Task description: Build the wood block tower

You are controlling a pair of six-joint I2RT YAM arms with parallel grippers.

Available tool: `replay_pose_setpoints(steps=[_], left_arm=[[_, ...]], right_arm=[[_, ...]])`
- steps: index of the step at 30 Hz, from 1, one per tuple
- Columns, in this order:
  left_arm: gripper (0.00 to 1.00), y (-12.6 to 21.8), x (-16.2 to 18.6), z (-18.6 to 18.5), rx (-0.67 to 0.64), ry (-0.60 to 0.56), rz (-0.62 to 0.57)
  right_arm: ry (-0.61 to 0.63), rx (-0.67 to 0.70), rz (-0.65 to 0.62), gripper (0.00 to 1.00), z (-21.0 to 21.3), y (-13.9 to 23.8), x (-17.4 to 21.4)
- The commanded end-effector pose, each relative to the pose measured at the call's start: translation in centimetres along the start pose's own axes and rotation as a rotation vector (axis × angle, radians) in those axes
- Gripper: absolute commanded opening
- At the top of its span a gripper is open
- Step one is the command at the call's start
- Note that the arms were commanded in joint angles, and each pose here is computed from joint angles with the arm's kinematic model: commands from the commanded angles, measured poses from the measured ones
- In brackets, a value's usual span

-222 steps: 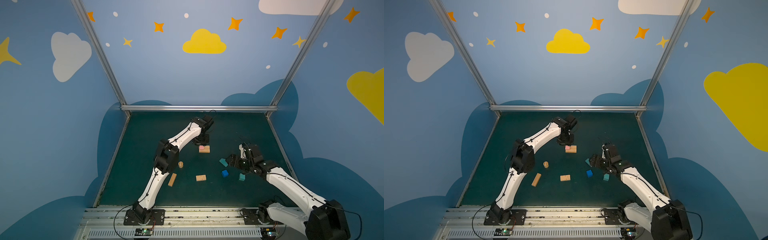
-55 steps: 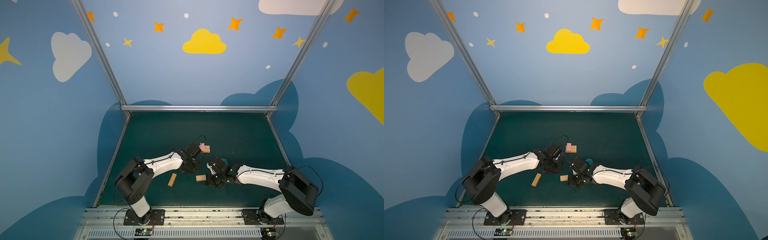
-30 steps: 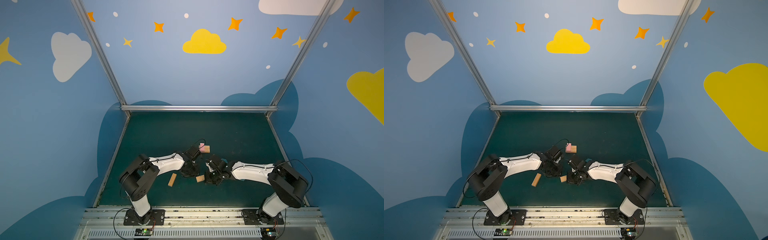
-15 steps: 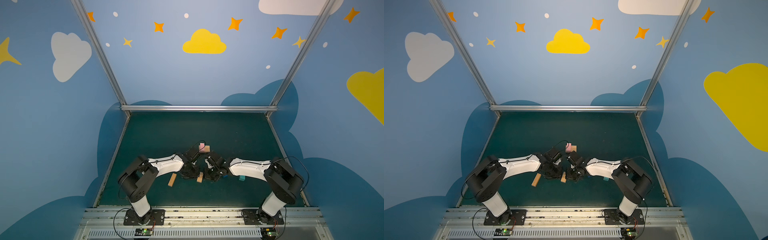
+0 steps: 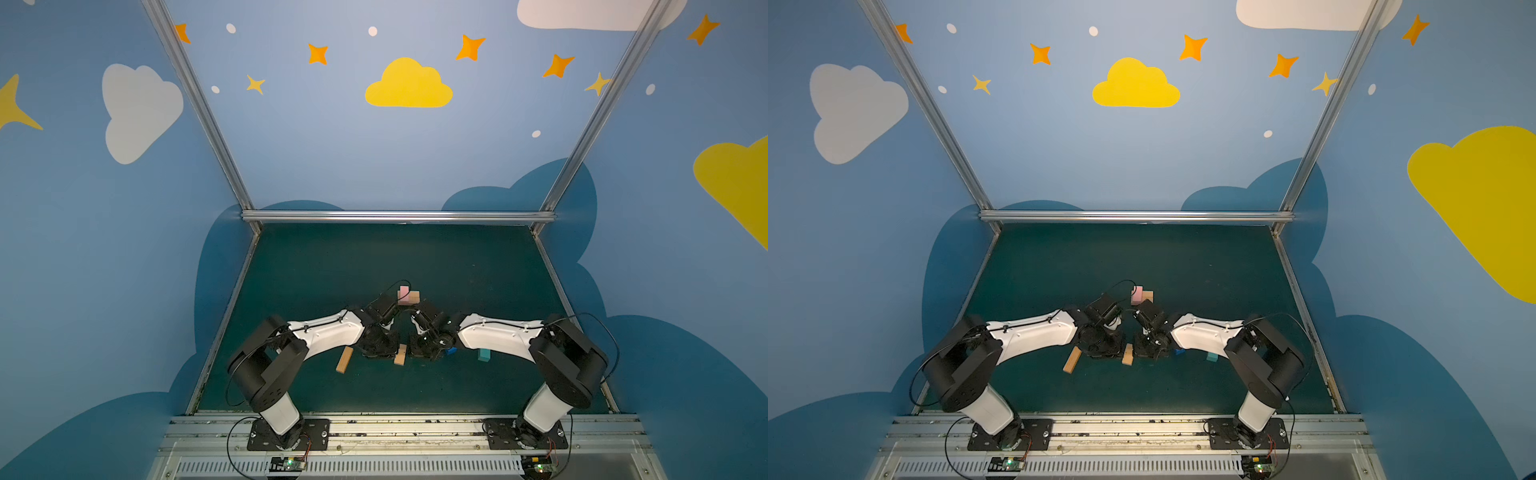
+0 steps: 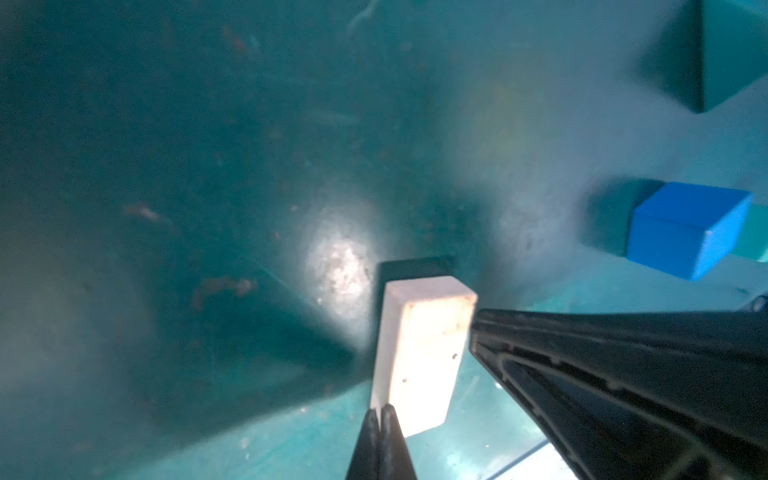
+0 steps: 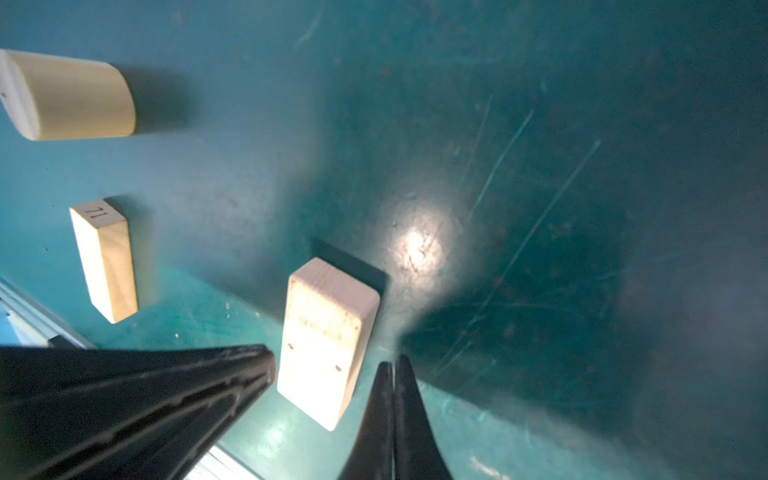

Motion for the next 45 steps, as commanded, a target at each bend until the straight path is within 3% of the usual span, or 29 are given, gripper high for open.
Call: replay_pose_setpoints(steps=[1, 19, 29, 33, 35, 37, 38, 40, 45], left_arm=[[0.05, -0.1, 0.7, 0.3, -0.005, -0.003, 0.021], [0.05, -0.2, 1.1, 0.3, 0.002, 0.012, 0.021], [0.05, 4.9, -1.0, 0.8, -0.027, 0.002, -0.147], [0.06, 8.4, -1.8, 1.5, 0.019, 0.034, -0.271], [0.09, 10.0, -1.9, 2.0, 0.031, 0.048, -0.325], [0.12, 11.7, -2.1, 3.1, 0.004, 0.077, -0.393], [0.14, 12.3, -2.1, 3.4, -0.004, 0.085, -0.415], [0.2, 13.6, -2.0, 4.1, -0.02, 0.098, -0.462], [0.27, 15.0, -1.6, 5.5, -0.021, 0.125, -0.532]], right_arm=[[0.007, 0.004, -0.009, 0.0, 0.2, 0.4, -0.5], [0.017, -0.013, -0.014, 0.0, 0.9, 0.5, -0.8], [0.128, 0.067, -0.079, 0.0, 2.3, 3.5, -1.0], [0.19, 0.127, -0.076, 0.15, 2.8, 4.0, -0.4], [0.218, 0.161, -0.068, 0.31, 3.1, 4.0, -0.1], [0.242, 0.208, -0.056, 0.54, 3.2, 3.8, 0.1], [0.252, 0.232, -0.049, 0.59, 3.2, 3.6, 0.1], [0.289, 0.283, -0.032, 0.66, 3.5, 3.2, 0.3], [0.347, 0.354, 0.018, 0.66, 4.5, 1.7, 0.7]])
Point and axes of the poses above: each gripper's point midway between its finger pads, its own y axis back along the fingers, its own z axis along the line the jaws close on, x = y × z, the point moved 2 cm from there along y, back along the fingers, and after that the axes turned 2 degrees about y, right-handed, at the moved point
